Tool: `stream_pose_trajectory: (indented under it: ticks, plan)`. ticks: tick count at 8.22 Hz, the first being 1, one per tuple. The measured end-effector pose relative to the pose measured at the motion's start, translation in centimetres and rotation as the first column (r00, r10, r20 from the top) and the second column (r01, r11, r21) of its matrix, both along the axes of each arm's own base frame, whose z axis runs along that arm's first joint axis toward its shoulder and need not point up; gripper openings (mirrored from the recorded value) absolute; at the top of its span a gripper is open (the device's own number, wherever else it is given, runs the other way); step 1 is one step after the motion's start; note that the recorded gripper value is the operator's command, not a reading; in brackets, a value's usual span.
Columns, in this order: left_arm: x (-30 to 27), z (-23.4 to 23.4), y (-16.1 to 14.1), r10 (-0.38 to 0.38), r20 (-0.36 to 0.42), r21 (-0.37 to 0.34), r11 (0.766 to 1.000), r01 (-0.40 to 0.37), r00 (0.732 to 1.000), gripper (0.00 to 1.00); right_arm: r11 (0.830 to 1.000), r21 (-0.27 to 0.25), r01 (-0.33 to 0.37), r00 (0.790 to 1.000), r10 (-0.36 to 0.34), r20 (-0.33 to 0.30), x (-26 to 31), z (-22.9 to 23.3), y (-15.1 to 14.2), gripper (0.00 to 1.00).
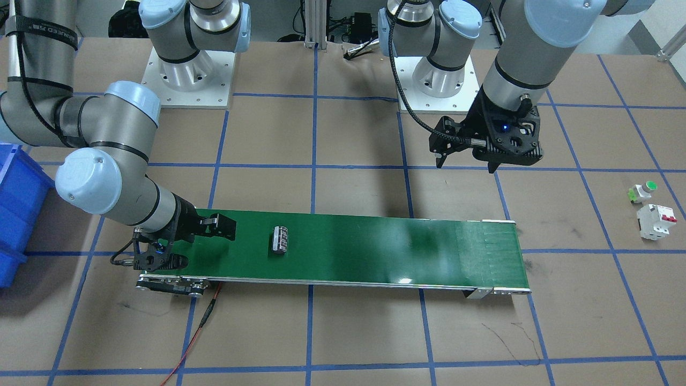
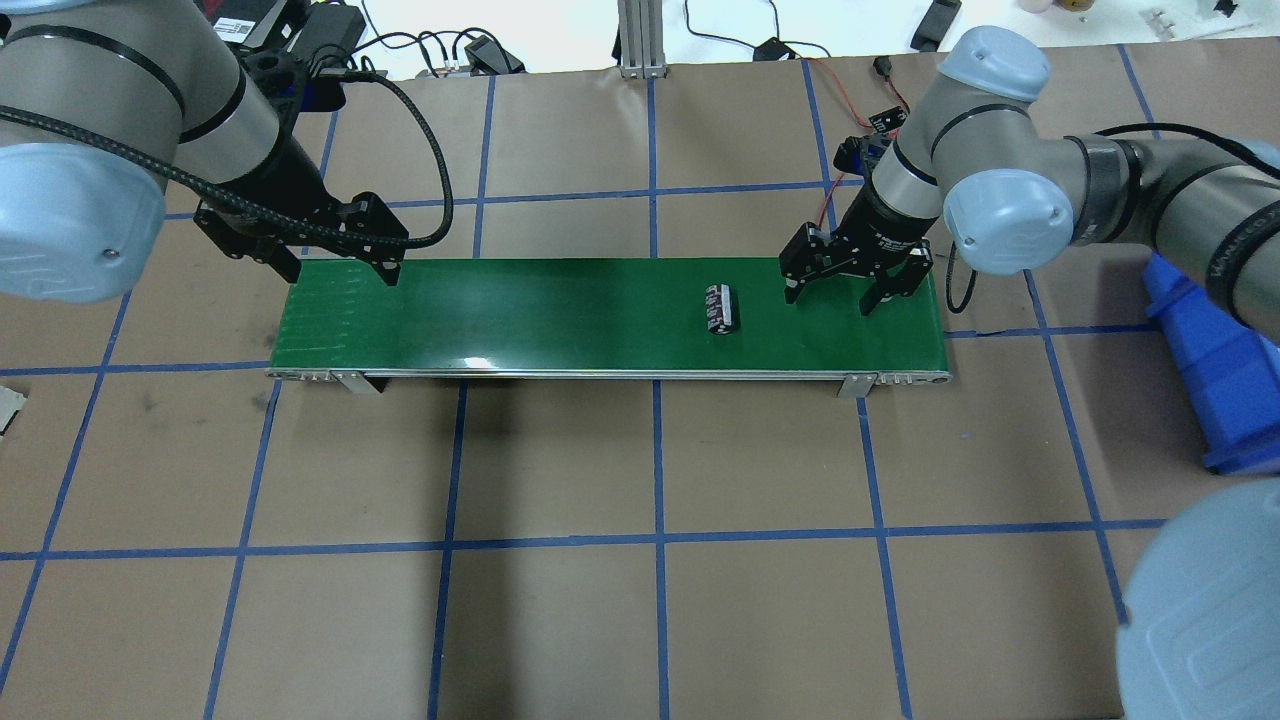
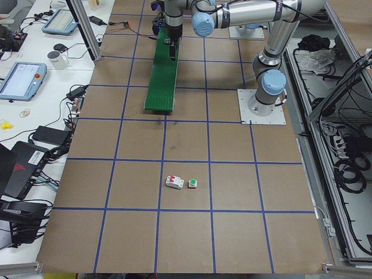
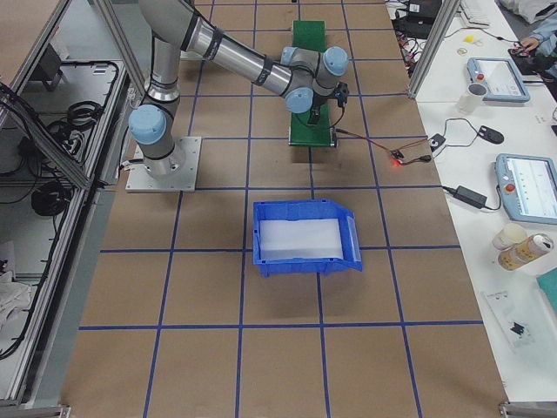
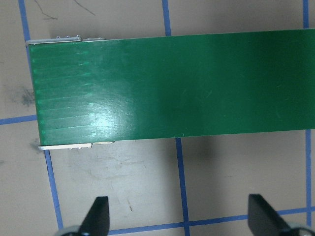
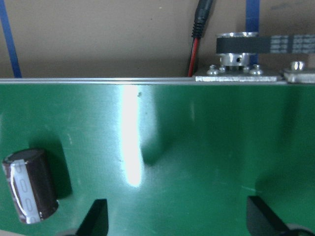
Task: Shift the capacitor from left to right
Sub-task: 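Grasp the capacitor arriving on the belt with the right gripper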
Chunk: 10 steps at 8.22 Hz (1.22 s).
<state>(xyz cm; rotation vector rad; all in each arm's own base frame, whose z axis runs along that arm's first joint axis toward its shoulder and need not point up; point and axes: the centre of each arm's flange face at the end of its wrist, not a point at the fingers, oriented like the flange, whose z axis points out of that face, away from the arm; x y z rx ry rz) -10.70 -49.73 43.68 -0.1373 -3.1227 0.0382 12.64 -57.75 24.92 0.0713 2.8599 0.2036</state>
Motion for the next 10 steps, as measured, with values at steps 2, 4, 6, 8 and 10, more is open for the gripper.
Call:
stream_pose_trajectory:
  ticks: [2, 4, 6, 8, 10]
  plan:
    - [0.04, -0.08, -0.03, 0.002, 0.003, 0.003, 1.0, -0.002, 1.0, 1.0, 1.0, 0.0, 0.002, 1.0, -0.002, 0.004, 0.06, 0.01, 0.0, 1.0]
    - [-0.03, -0.17, -0.03, 0.003, -0.003, 0.005, 1.0, -0.003, 1.0, 1.0, 1.0, 0.001, 0.003, 1.0, -0.003, 0.006, 0.09, 0.01, 0.0, 1.0]
    - [0.01, -0.44, -0.17, 0.004, -0.003, 0.011, 1.0, -0.004, 1.0, 1.0, 1.0, 0.001, 0.004, 1.0, -0.004, 0.006, 0.09, 0.01, 0.01, 1.0]
    - [0.04, -0.71, -0.34, 0.004, -0.005, 0.015, 1.0, -0.004, 1.0, 1.0, 1.0, 0.002, 0.004, 1.0, -0.004, 0.004, 0.07, -0.01, 0.01, 0.97]
    - [0.04, -0.77, -0.37, 0.005, -0.006, 0.016, 1.0, -0.004, 1.0, 1.0, 1.0, 0.003, 0.0, 1.0, 0.0, -0.018, -0.14, -0.09, 0.03, 0.43]
